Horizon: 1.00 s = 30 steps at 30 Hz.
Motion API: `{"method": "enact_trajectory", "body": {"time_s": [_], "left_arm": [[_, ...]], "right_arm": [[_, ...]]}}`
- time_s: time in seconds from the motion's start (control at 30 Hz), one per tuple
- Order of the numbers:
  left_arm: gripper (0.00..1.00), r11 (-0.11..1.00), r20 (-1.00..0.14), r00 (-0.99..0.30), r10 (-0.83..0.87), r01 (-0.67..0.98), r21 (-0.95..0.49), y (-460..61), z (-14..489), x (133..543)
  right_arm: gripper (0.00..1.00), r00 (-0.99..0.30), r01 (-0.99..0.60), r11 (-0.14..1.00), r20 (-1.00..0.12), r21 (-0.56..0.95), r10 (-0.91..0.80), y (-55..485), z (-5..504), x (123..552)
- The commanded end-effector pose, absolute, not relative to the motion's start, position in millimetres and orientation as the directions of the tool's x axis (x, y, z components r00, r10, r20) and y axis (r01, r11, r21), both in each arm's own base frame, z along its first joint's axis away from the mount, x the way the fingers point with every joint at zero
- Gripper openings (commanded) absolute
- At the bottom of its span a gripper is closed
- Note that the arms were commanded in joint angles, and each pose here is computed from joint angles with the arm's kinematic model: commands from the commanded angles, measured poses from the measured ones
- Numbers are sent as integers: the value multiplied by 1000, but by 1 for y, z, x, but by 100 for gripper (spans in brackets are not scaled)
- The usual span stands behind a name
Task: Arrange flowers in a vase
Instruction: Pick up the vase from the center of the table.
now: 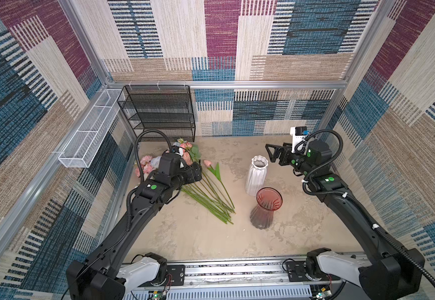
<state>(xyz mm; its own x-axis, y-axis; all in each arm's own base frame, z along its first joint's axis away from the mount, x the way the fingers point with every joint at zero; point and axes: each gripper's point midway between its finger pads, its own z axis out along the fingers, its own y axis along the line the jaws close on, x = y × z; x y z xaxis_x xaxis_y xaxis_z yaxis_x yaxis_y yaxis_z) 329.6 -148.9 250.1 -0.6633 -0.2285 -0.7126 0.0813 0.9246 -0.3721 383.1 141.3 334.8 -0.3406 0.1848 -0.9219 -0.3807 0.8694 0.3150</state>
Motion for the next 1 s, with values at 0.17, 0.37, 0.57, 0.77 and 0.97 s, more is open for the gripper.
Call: {"method": "enact_trajectory", "body": {"time_s": [0.17,0.37,0.57,0.77,0.97], "left_arm": [[95,962,-777,-621,-109,130,-239,-171,237,318],[100,939,-773,-615,-154,153,-308,-176,231,310],[100,940,-755,-636,-160,134,-313,-174,225,308],[99,935,-744,-645,-172,132,-330,-175,222,306],[98,931,-741,-649,-171,141,-338,-177,223,305]], "right_arm": [[100,-444,-384,886,-894,258,67,169,305,385],[100,-486,-404,879,-874,253,29,185,286,380],[100,-514,-411,879,-858,242,-4,195,273,374],[100,-543,-341,919,-840,198,-20,183,254,377],[100,-552,-388,893,-833,229,-27,195,249,378]]}}
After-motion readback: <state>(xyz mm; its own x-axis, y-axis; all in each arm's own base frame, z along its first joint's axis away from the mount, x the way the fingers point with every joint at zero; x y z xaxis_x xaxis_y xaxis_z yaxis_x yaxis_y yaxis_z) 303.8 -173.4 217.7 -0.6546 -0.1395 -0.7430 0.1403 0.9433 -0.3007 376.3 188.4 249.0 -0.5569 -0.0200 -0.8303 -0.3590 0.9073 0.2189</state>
